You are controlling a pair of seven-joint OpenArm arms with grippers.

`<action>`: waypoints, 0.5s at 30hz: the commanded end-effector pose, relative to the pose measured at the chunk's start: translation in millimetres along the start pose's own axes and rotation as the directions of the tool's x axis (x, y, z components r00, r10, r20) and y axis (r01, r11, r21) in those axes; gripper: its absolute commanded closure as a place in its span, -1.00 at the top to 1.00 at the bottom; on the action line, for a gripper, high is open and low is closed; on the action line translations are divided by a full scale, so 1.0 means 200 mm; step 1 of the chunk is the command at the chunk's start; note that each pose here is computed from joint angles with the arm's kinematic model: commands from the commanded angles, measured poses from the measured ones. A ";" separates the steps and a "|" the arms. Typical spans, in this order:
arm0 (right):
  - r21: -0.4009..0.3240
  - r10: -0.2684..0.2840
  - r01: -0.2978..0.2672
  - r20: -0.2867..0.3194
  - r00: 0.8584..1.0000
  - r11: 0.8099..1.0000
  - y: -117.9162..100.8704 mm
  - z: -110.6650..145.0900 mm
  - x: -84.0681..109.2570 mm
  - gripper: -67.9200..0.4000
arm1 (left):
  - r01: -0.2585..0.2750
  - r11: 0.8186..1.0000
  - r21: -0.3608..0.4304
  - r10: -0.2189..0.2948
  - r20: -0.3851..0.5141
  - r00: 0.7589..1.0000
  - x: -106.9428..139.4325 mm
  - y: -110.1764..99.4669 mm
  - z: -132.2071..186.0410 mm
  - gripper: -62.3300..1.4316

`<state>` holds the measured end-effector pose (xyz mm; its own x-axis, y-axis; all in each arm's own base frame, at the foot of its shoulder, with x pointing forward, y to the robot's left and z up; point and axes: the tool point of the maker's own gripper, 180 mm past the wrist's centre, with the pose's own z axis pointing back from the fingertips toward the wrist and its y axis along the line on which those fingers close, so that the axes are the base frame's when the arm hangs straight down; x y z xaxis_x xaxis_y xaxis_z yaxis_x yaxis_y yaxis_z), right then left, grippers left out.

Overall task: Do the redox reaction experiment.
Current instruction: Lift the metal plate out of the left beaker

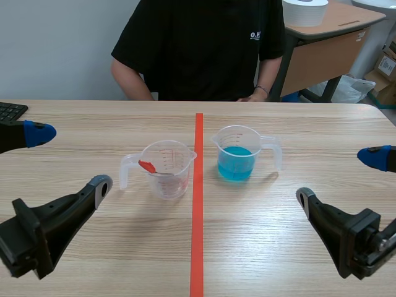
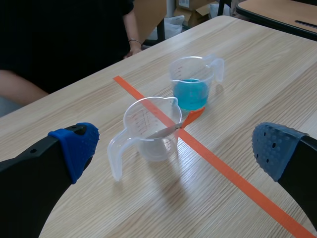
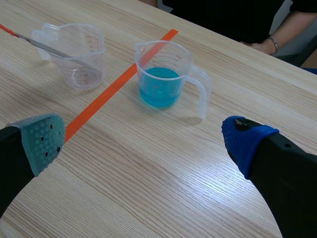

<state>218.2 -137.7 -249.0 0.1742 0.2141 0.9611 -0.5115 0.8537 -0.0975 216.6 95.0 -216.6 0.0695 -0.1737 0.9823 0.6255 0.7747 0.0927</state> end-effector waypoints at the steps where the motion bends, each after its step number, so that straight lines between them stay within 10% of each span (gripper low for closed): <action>1: -0.003 0.016 -0.016 0.040 0.999 1.000 -0.02 -0.01 0.07 1.00 | -0.001 1.000 0.008 0.000 0.031 1.000 0.05 0.01 -0.01 1.00; 15: -0.003 0.019 -0.019 0.042 0.999 1.000 -0.02 -0.01 0.07 1.00 | -0.001 1.000 0.008 0.000 0.031 1.000 0.05 0.01 -0.01 1.00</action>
<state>218.2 -137.7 -249.0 0.1742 0.2141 0.9611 -0.5115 0.8537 -0.0975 216.5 95.1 -217.2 0.0722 -0.1758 0.9818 0.6255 0.7747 0.0927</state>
